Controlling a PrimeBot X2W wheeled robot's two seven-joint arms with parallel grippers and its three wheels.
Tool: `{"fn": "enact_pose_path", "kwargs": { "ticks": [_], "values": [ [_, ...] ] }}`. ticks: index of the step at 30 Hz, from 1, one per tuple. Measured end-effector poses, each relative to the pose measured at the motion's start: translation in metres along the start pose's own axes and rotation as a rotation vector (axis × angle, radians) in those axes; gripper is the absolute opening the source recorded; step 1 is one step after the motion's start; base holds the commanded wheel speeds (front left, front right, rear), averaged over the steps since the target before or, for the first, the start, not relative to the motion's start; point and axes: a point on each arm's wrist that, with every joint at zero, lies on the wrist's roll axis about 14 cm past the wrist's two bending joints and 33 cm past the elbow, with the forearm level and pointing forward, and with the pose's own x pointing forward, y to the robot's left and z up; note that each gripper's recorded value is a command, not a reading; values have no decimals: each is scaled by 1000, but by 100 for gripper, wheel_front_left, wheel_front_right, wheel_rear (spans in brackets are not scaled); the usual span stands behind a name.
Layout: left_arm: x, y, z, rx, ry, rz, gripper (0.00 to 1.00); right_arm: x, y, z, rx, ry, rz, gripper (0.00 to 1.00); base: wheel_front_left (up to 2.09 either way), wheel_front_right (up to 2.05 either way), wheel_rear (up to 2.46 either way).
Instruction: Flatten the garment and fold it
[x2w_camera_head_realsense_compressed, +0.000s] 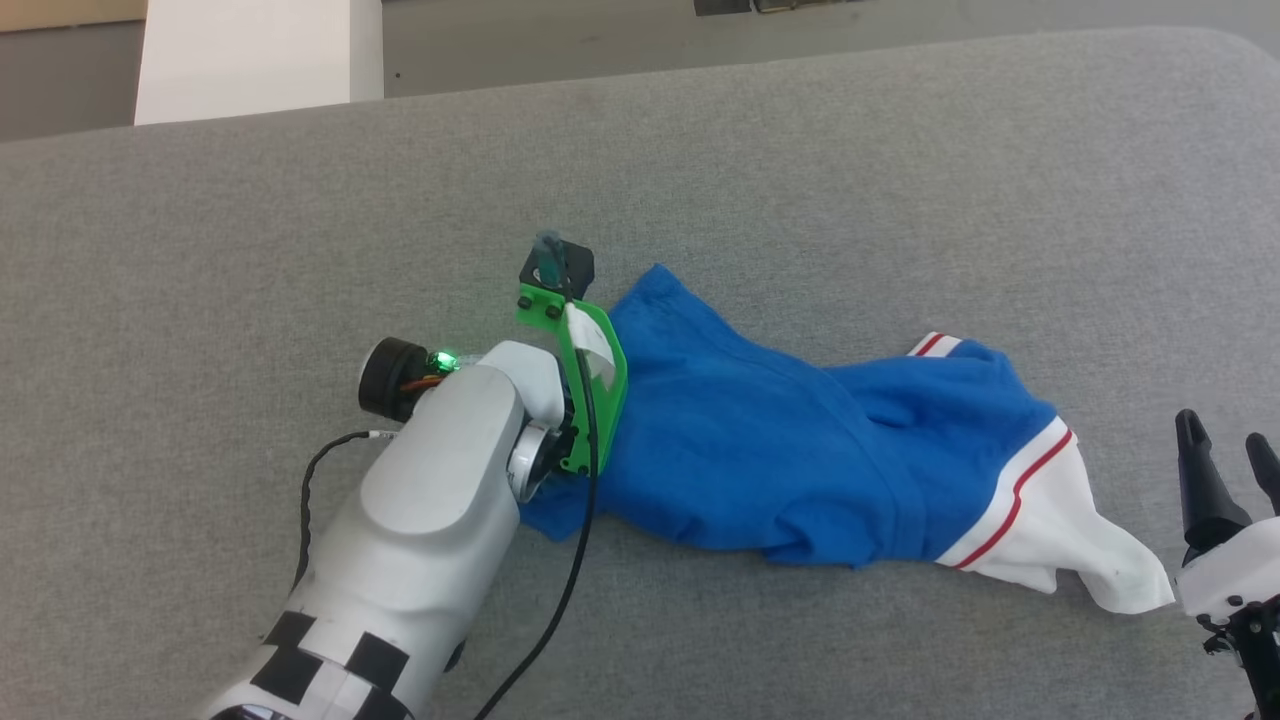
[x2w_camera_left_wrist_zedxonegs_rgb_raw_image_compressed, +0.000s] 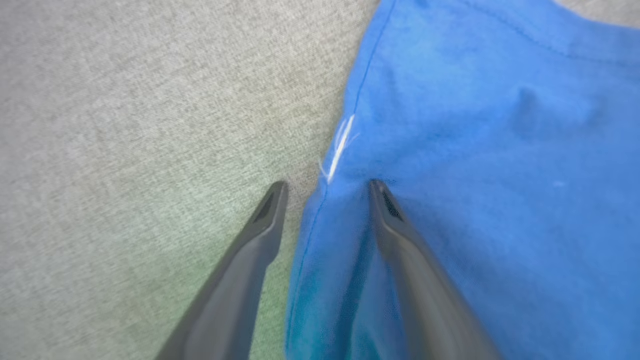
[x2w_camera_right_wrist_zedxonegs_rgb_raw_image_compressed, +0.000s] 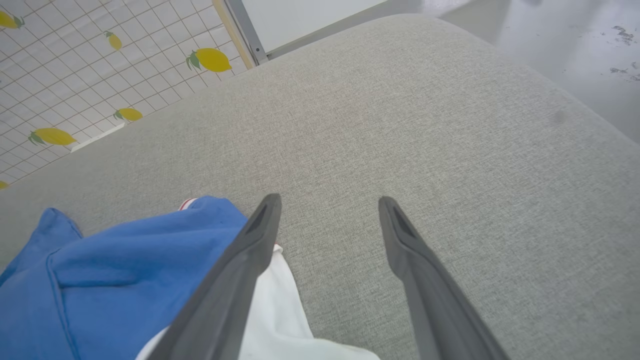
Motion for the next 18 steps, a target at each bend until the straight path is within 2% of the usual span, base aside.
{"fn": "enact_pose_path", "kwargs": {
  "ticks": [5,8,13,16,18],
  "values": [
    [-5,-6,9,-66,-59,-67,0,4,6,-5,3,12,15,100,0,0,0],
    [-17,-4,21,-153,-140,-105,0,5,13,-4,1,8,36,100,0,0,0],
    [-66,-7,74,-284,-402,-224,0,5,27,2,3,-10,77,100,0,0,0],
    [-103,-24,98,-305,-513,-344,0,4,32,6,1,-22,93,100,0,0,0],
    [-119,-39,96,-295,-508,-416,0,3,36,6,-3,-22,105,100,0,0,0]
  ]
}}
